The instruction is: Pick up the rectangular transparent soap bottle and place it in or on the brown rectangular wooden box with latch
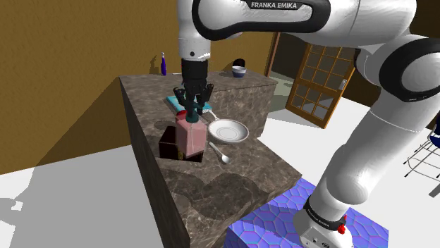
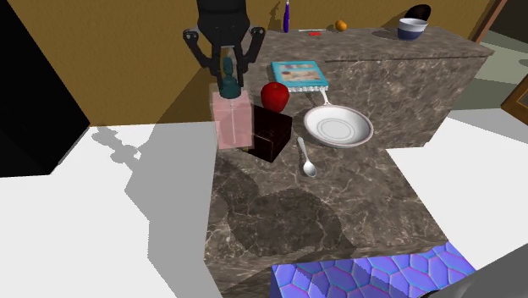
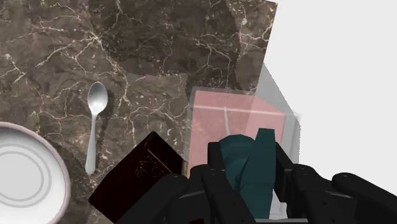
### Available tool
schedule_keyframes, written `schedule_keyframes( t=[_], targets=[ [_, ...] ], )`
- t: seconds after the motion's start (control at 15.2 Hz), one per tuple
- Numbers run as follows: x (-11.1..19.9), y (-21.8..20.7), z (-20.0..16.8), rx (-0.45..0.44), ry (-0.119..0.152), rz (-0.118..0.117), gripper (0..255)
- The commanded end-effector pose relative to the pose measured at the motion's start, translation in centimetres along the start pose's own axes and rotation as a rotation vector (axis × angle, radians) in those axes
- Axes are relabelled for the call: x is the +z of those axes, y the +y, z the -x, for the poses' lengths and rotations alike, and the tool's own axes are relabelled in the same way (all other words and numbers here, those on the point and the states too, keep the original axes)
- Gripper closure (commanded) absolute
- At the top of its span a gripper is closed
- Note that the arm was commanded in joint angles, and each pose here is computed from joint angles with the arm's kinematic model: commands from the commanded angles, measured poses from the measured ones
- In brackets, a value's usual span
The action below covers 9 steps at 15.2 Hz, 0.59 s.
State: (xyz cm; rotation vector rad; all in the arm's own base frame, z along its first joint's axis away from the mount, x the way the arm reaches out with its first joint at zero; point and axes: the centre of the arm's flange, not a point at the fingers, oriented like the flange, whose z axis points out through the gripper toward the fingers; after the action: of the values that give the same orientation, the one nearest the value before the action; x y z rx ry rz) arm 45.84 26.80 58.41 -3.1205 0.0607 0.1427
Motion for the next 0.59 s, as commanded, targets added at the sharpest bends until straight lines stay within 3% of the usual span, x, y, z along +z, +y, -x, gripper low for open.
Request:
schedule_keyframes(
  t=[0.0,0.53],
  targets=[
    [-0.6,1.3,-2.5,0.0,0.0,0.001,255],
    [-4.1,5.8,-11.4,0.0,0.0,0.001,255]
  ],
)
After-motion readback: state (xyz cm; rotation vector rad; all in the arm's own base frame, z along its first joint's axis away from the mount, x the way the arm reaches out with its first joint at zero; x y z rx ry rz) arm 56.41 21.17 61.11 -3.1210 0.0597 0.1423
